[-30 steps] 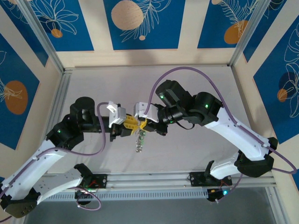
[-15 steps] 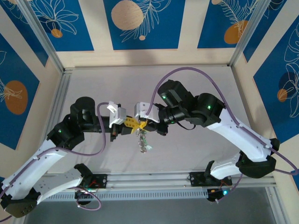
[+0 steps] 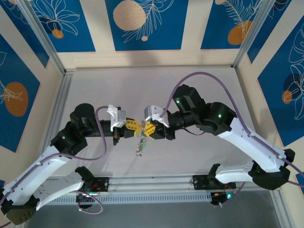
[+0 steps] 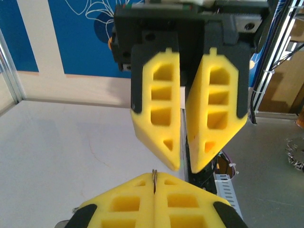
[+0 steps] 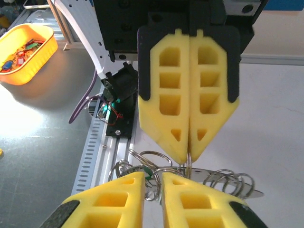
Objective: Put the keys on the keyring
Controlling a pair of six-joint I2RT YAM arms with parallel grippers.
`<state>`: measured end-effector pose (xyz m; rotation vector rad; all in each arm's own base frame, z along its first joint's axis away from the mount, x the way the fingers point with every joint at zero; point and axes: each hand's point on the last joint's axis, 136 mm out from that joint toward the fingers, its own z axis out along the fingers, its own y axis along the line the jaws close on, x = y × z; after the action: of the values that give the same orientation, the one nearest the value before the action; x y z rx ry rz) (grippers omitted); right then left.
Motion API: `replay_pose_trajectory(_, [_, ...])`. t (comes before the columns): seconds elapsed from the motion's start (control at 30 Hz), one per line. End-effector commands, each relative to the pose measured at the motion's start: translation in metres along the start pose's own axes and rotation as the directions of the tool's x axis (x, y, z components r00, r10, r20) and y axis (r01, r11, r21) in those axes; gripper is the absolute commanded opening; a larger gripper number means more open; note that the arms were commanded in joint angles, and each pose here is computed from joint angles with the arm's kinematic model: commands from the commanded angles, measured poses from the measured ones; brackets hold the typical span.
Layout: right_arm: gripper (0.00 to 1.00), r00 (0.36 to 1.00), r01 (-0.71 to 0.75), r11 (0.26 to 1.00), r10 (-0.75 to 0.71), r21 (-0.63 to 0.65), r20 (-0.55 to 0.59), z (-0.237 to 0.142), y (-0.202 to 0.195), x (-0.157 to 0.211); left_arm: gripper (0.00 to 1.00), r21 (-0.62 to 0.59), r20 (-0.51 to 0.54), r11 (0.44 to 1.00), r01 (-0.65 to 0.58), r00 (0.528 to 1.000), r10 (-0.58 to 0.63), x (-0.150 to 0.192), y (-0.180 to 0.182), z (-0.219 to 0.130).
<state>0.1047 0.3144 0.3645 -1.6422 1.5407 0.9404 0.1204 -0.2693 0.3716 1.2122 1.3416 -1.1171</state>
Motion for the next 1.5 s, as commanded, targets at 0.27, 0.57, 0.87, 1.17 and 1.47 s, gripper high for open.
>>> replay_pose_trajectory(0.27, [0.04,0.995,-0.052,0.997,0.057,-0.06,0.086,0.006,-0.006,-0.006,0.0,0.047,0.141,0.997,-0.056,0.989,0.049,-0.03,-0.014,-0.006])
replay_pose_trajectory(0.57, [0.11,0.991,-0.077,0.988,0.09,-0.133,0.094,0.014,0.003,0.0,0.0,0.032,0.211,0.997,-0.071,0.975,0.062,-0.039,-0.013,-0.009])
replay_pose_trajectory(0.87, [0.18,0.985,-0.132,0.986,0.142,-0.098,0.1,0.009,0.004,0.019,0.0,0.029,0.211,0.996,-0.085,0.975,0.077,-0.044,-0.018,-0.014])
replay_pose_trajectory(1.17, [0.18,0.978,-0.089,0.994,0.1,-0.067,0.181,-0.006,0.003,0.004,0.0,0.062,0.223,0.994,-0.09,0.972,0.074,-0.05,-0.026,-0.018])
replay_pose_trajectory(1.47, [0.19,0.957,-0.066,0.994,0.088,-0.088,0.277,-0.027,0.01,-0.015,0.0,0.096,0.244,0.99,-0.099,0.967,0.073,-0.053,-0.032,-0.019])
